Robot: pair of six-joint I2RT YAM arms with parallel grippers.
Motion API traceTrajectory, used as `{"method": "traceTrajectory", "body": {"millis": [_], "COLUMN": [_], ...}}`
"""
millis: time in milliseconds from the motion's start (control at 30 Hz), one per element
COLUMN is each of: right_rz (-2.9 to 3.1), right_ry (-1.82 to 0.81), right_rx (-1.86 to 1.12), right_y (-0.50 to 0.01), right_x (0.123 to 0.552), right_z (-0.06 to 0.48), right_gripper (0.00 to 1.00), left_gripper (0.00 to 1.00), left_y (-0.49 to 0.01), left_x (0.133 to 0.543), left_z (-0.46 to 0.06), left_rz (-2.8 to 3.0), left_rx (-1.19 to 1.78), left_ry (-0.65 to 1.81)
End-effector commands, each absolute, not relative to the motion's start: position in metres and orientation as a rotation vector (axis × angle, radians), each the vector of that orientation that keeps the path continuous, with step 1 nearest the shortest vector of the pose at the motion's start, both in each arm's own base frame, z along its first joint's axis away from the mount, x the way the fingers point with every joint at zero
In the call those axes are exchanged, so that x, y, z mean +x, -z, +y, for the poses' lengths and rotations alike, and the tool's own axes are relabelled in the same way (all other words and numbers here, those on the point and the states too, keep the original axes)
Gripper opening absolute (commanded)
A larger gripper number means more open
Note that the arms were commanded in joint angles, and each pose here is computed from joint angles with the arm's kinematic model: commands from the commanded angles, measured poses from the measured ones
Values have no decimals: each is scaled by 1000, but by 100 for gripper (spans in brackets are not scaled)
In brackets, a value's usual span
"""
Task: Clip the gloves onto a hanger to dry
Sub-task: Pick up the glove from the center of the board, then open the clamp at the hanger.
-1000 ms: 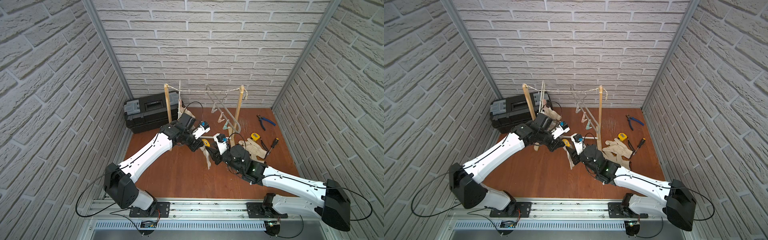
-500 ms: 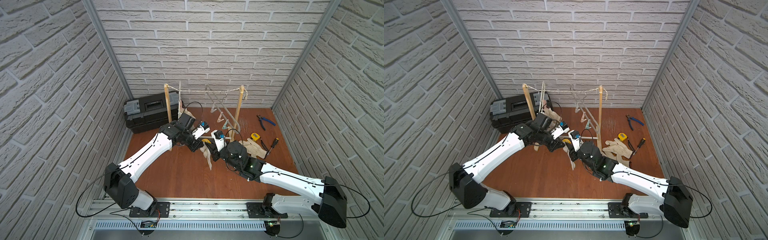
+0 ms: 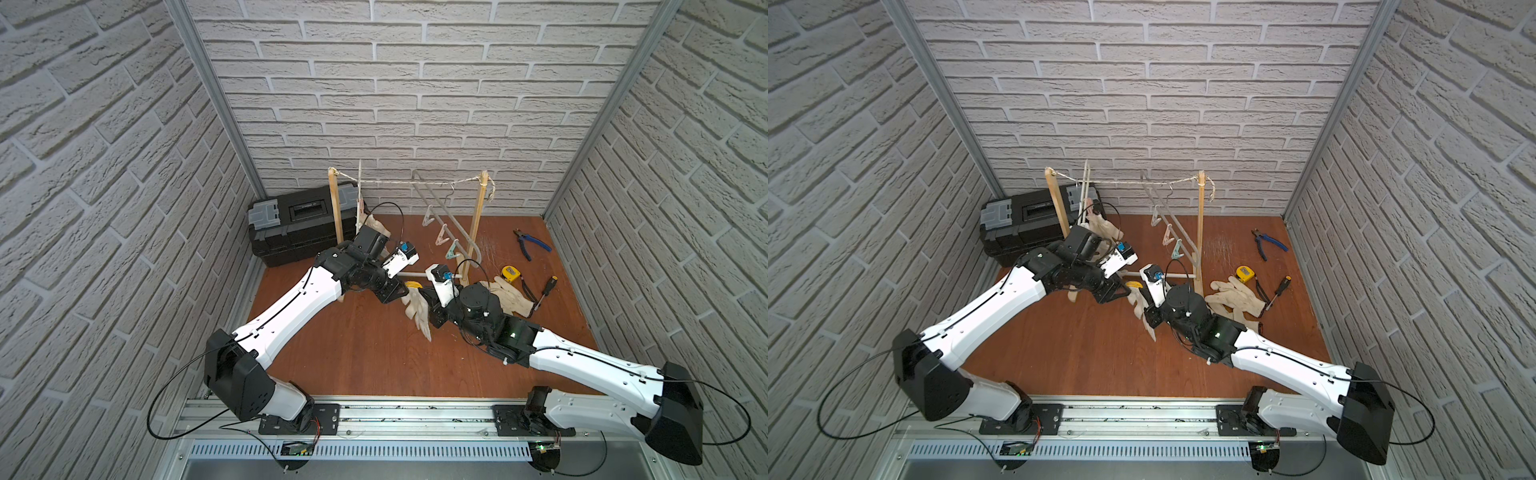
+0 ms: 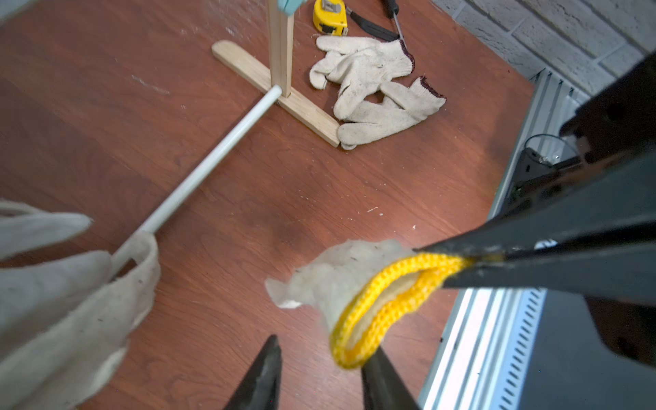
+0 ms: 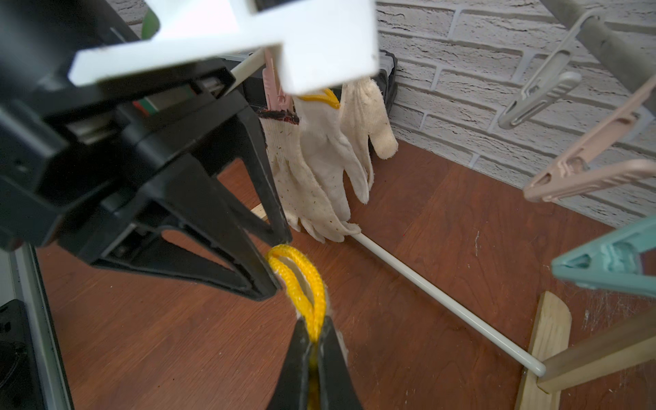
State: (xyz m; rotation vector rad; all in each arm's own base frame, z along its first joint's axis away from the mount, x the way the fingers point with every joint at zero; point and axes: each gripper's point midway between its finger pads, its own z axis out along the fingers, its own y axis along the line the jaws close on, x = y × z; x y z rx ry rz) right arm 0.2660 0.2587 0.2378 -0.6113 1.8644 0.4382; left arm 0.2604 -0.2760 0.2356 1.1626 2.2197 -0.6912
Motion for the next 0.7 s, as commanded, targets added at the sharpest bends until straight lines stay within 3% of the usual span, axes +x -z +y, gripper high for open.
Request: {"method": "traceTrajectory", "body": {"millis": [0, 133, 400, 500, 667], "right_rz": [1934, 2021, 2059, 2016, 1971], "right_ry": [-419, -330, -157, -113, -156], "right_rx": [-607, -512, -185, -141, -213], "right_y": [-217, -200, -211, -235, -274], "right_x": [254, 245, 246, 254, 281], "right_z": [235, 191, 91, 74, 82], "right_gripper": [3, 3, 2, 2, 2], "left_gripper": [52, 63, 65, 65, 68], "left_y": [-263, -274, -270, -270, -286], "left_x": [274, 284, 311, 322, 325], "left_z": [-283, -291, -267, -244, -256], "left_rz": [2103, 2069, 2126, 2144, 2047], "left_rx": [1075, 1004, 849, 752, 740], "left_ry": [712, 705, 449, 334, 444]}}
